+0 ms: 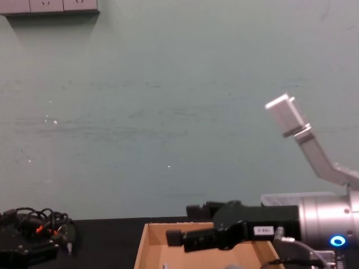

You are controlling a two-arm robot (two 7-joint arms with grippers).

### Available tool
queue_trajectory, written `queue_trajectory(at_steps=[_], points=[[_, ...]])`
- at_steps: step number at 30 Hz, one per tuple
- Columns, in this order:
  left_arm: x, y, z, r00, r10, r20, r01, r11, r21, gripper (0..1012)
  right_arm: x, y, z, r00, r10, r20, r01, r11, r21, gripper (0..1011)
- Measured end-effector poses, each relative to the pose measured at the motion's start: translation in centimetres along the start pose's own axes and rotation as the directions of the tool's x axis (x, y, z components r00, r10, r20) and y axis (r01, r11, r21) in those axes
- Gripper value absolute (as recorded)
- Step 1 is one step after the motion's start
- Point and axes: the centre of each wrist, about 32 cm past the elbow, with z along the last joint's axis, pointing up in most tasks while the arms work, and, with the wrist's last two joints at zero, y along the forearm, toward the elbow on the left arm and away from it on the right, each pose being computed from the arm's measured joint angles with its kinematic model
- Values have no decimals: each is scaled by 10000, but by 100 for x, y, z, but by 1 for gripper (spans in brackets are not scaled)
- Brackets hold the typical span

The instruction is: Use one hand to pick up the angle iron from the table and place it into the box.

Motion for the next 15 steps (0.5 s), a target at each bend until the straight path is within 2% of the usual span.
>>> queue_trajectory(at_steps=[4, 7, 8, 15], points=[[0, 0, 0, 10000, 1, 1, -1, 10000, -1, 1000, -55, -83, 13, 9997, -244, 1, 244, 9995, 202, 1000], [0, 0, 0, 10000, 0, 0, 0, 10000, -1, 1000, -113, -181, 8, 9988, -487, -32, 488, 9982, 337, 1000], [0, 0, 0, 10000, 1, 1, -1, 10000, 0, 1000, -152, -260, -5, 9979, -646, -90, 649, 9972, 372, 1000], [0, 0, 0, 10000, 1, 1, -1, 10000, -1, 1000, -251, -480, -60, 9933, -1142, -200, 1146, 9931, 253, 1000]])
